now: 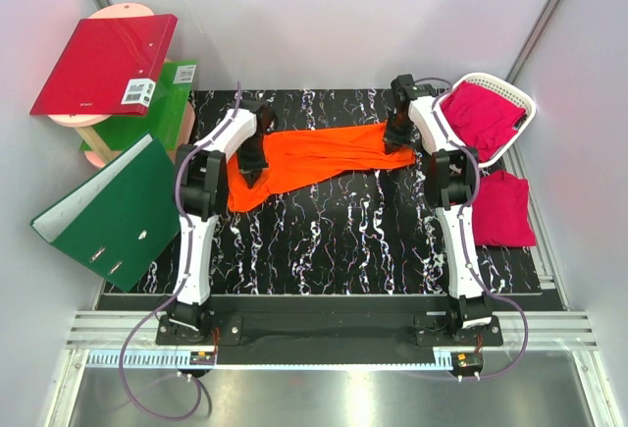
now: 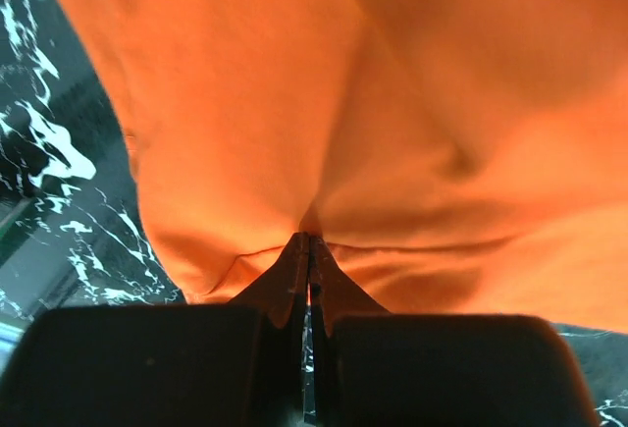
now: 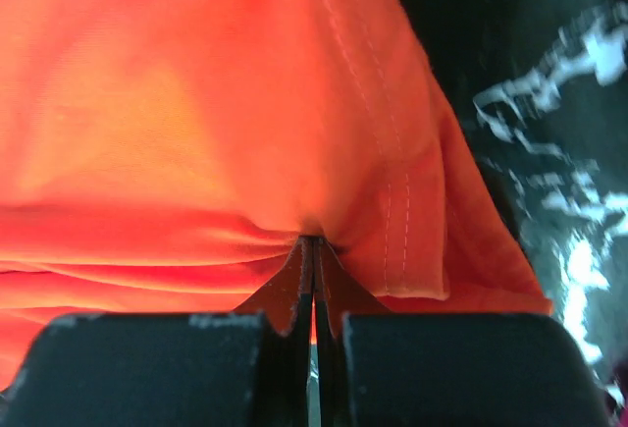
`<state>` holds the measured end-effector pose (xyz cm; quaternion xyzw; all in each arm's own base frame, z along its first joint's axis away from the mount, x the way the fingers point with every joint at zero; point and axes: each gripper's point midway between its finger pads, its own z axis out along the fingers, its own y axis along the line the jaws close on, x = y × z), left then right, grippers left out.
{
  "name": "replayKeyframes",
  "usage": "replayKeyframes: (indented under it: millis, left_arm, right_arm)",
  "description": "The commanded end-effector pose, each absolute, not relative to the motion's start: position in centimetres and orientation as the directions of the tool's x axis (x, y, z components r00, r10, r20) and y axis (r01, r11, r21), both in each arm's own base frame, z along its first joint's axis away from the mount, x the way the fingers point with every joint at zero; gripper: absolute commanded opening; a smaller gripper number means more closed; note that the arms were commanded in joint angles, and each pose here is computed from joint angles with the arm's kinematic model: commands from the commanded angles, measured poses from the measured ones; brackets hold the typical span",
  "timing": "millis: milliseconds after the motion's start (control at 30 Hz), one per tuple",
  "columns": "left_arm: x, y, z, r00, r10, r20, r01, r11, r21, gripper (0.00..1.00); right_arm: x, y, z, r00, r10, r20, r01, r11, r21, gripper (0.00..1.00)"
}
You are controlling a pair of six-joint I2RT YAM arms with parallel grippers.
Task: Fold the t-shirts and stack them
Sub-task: Rotate the tshirt 90 degrees
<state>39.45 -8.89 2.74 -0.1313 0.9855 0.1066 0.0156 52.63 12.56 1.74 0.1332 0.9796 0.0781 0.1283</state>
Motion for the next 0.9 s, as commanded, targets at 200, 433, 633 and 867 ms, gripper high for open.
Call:
replayKeyframes:
  millis: [200,433,633,867]
  left_arm:
    - [44.5,-9.6,3.7,-0.951,-0.292,-0.101,-0.304,0.942,0.141,0.00]
    - [46.1,-13.1,0.8,-0.951,-0.302,-0.059,-0.302,0.953,-0.009,0.00]
    - [47.8,-16.3,-0.4,-0.953,-0.298,-0.042,-0.289,0.944,-0.158,0.00]
    - [48.9,-21.0,3.2,-0.970,-0.198,-0.143,-0.147,0.941,-0.306,0.04]
  right_arm:
    - [41.1,9.4,1.1,-0.979,0.196,0.054,0.195,0.981,-0.025,0.00]
    - [34.4,11.6,3.4,-0.968,0.166,0.187,0.186,0.978,0.097,0.00]
    - [29.4,14.1,5.9,-0.951,0.121,0.286,0.175,0.970,0.170,0.00]
    - [29.2,18.3,9.8,-0.968,0.016,0.251,0.085,0.960,0.265,0.00]
